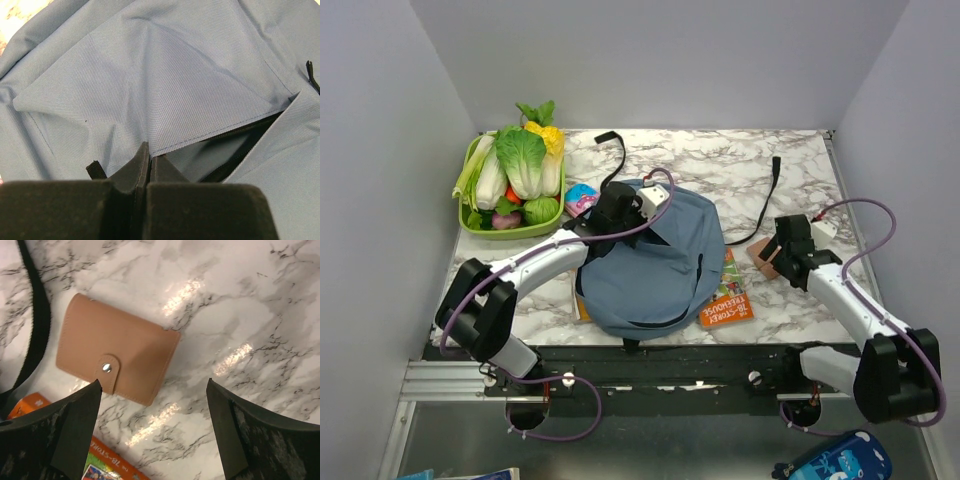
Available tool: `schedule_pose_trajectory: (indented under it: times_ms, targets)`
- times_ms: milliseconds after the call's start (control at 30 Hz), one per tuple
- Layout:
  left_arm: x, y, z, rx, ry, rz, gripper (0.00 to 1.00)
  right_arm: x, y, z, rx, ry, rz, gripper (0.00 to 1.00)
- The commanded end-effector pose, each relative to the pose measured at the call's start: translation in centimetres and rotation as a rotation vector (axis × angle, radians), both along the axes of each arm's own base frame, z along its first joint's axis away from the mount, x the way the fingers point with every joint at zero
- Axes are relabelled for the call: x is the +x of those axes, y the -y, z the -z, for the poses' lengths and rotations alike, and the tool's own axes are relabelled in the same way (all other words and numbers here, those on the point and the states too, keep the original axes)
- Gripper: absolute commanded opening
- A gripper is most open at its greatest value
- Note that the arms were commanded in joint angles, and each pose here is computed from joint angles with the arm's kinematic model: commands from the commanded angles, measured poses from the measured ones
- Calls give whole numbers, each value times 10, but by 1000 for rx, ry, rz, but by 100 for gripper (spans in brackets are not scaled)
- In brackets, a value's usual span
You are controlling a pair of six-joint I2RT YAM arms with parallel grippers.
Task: Pack the student bag
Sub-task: Pick up the personal item from the center of the board.
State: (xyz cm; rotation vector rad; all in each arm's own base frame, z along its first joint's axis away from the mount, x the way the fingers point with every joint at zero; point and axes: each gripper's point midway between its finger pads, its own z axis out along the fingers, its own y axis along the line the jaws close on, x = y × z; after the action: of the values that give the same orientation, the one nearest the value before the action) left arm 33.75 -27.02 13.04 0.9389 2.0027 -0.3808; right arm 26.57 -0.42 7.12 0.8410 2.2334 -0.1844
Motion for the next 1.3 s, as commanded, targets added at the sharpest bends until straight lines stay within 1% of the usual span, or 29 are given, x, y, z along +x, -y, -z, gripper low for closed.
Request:
schedule_pose_trajectory:
  times_ms: [0,100,133,200,267,400,533,633,733,767,833,867,900,967,1033,1100,1267]
  targets:
    - [-3,3,-25,-67,45,0,0,6,7,1,42,-76,14,94]
    - [-6,1,-25,-68,44,-3,0,8,21,7,41,-117,40,96]
    - [-6,1,-24,-67,41,-4,0,9,28,11,62,-130,57,96]
    - [-8,1,-24,-72,38,2,0,11,34,19,73,-156,44,97]
    - [-8,2,-23,-73,36,2,0,15,37,24,115,-157,23,97]
    - [-7,3,-24,-72,39,4,0,16,30,41,186,-200,-26,97]
    - [-4,4,-25,-74,40,2,0,14,15,50,267,-189,-40,97]
    - [-4,5,-25,-77,40,2,0,14,8,55,309,-171,-28,94]
    - [-3,5,-24,-73,40,2,0,18,2,58,355,-134,-15,87]
    - [-3,4,-24,-70,40,2,0,19,0,58,365,-112,-12,83]
    - [-2,3,-23,-65,45,-1,0,20,-1,59,373,-93,-11,79]
    - [-2,3,-22,-60,47,1,0,22,-6,58,393,-83,-37,75]
    - [-1,2,-22,-59,50,-1,0,23,-6,55,390,-74,-49,73]
    - [-2,2,-20,-55,47,0,0,22,4,50,332,-76,-38,72]
    - [-3,1,-19,-53,46,-2,0,27,12,36,282,-31,-41,72]
    - [-2,1,-18,-54,45,-2,0,32,13,29,264,-14,-71,70]
    - [-3,2,-19,-54,43,-1,0,37,12,38,264,-73,-98,71]
